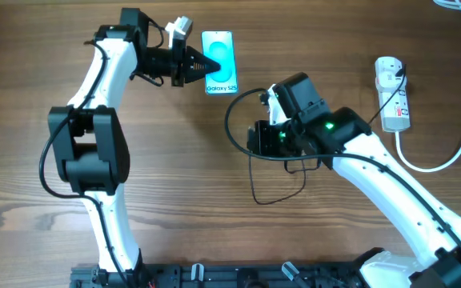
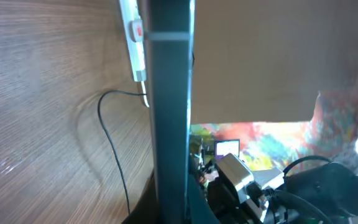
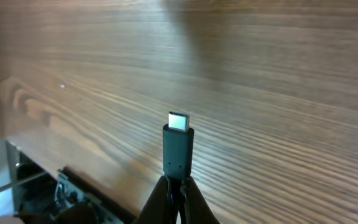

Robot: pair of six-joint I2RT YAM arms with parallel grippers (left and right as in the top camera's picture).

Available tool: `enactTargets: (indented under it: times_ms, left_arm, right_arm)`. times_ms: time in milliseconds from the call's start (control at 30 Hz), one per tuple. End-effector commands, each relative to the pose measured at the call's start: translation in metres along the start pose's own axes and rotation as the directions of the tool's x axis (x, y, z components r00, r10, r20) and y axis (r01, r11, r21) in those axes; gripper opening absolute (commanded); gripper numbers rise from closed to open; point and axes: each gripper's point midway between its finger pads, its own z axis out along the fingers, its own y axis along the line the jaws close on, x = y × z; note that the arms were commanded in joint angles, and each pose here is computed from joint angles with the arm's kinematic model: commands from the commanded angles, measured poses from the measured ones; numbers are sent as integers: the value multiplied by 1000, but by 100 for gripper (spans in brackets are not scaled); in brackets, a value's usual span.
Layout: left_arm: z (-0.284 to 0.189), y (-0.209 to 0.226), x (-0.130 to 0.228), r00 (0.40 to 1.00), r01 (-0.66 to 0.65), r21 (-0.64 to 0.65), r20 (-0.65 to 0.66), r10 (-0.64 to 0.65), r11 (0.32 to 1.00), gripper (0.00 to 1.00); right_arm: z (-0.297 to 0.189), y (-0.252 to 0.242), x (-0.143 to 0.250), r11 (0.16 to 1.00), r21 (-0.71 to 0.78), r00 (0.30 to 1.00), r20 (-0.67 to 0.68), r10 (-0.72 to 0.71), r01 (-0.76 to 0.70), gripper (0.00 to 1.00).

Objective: Plug charger to phone and switch on socket

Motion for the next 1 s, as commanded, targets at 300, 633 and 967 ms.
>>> enactTargets:
  times_ms: [300,633,967]
  left_arm:
    - [45,-26,23,967,-231,46,-98,235,972,4]
    - [45,-34,23,977,-186,83,-93,194,979,4]
    - [56,-23,27,978,-163,9,-128,163,987,4]
  right_arm:
    - [-6,1,-17,997,46,995,77,-62,59,5]
    - [-9,10,-36,998,28,987,151,-52,48,5]
    - [-7,6,-34,998,46,989,140,-43,36,5]
